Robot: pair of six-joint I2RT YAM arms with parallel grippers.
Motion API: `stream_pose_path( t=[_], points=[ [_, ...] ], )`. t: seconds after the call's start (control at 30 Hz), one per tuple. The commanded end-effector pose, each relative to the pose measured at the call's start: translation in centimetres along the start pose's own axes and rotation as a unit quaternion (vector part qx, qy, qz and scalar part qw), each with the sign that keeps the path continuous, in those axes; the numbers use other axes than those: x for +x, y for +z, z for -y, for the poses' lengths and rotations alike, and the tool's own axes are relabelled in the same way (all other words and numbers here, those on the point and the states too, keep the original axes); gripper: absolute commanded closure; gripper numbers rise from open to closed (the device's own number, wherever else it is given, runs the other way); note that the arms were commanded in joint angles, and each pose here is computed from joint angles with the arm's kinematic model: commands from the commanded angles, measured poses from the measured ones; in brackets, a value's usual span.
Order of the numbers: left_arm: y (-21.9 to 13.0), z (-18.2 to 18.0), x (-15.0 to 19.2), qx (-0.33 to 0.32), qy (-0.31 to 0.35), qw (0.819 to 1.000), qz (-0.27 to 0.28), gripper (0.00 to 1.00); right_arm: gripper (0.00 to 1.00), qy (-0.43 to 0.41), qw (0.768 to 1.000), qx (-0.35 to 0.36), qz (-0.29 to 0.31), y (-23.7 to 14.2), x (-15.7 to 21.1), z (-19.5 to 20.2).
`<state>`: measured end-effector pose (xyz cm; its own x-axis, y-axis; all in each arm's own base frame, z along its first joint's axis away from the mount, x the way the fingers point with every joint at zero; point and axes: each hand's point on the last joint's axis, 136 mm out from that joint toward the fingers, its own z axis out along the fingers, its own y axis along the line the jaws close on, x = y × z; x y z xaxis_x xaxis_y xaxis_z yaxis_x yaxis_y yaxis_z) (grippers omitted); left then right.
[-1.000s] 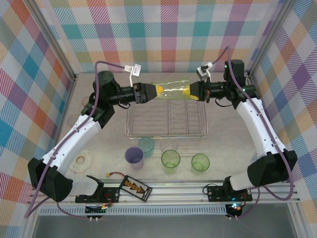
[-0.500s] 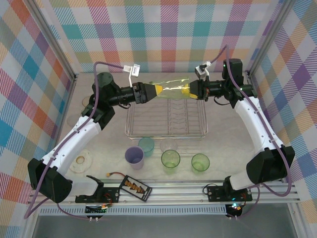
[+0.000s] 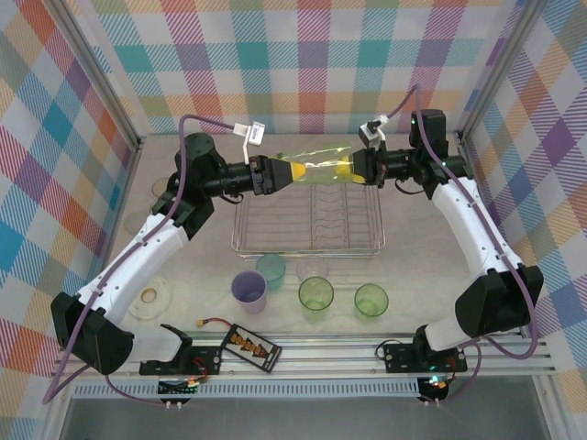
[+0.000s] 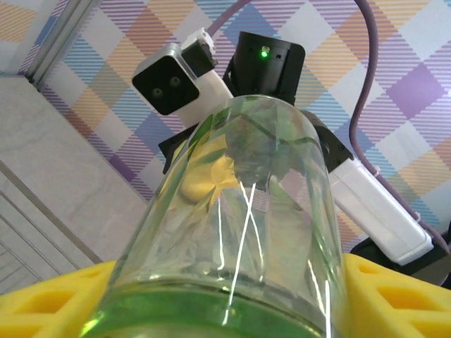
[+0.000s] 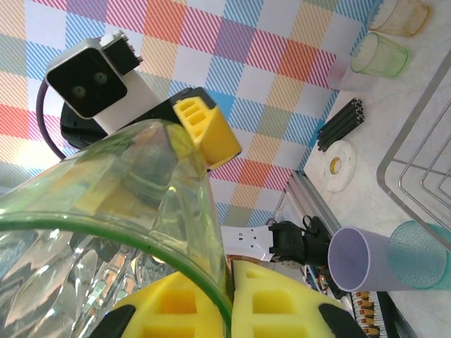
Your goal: Load the cups into the dish rack
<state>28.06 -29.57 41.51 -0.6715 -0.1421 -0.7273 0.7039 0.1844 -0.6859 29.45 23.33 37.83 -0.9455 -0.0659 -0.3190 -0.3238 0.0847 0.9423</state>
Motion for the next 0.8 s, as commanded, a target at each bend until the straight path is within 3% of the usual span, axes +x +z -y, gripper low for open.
stream_pose_path(
  t=[0.0,0.03,0.13,0.23,0.4,0.6,0.7,0.77],
  points=[
    [0.7,1.6,0.8,0.023,0.003,0.999,-0.028,0.42,1.00,-0.005,1.000,0.005,0.003,0.4,-0.4,0.4],
    [0.7,1.6,0.7,0.021,0.004,0.999,-0.027,0.45,0.97,-0.003,1.000,0.006,0.004,0.4,-0.4,0.6],
    [0.6,1.4,0.7,0.010,0.005,1.000,-0.025,0.59,0.57,0.000,1.000,0.020,0.011,0.3,-0.5,1.0],
    [0.3,0.5,0.9,-0.030,-0.002,0.999,-0.031,0.74,0.38,0.009,0.997,0.065,0.029,-0.2,-0.4,2.3],
    [-1.7,-2.6,2.0,-0.163,-0.024,0.985,-0.056,0.89,0.37,0.027,0.982,0.177,0.060,-2.1,0.7,5.0],
    [-4.0,-4.5,1.6,-0.260,-0.032,0.964,-0.042,0.90,0.37,0.011,0.960,0.265,0.091,-4.5,1.5,5.7],
    [-6.0,-7.0,1.0,-0.356,-0.036,0.933,-0.033,0.92,0.38,0.016,0.926,0.362,0.108,-6.9,1.6,8.1],
    [-7.9,-9.0,0.8,-0.438,-0.044,0.897,-0.037,0.93,0.38,0.037,0.886,0.451,0.103,-9.3,2.1,11.0]
  ],
)
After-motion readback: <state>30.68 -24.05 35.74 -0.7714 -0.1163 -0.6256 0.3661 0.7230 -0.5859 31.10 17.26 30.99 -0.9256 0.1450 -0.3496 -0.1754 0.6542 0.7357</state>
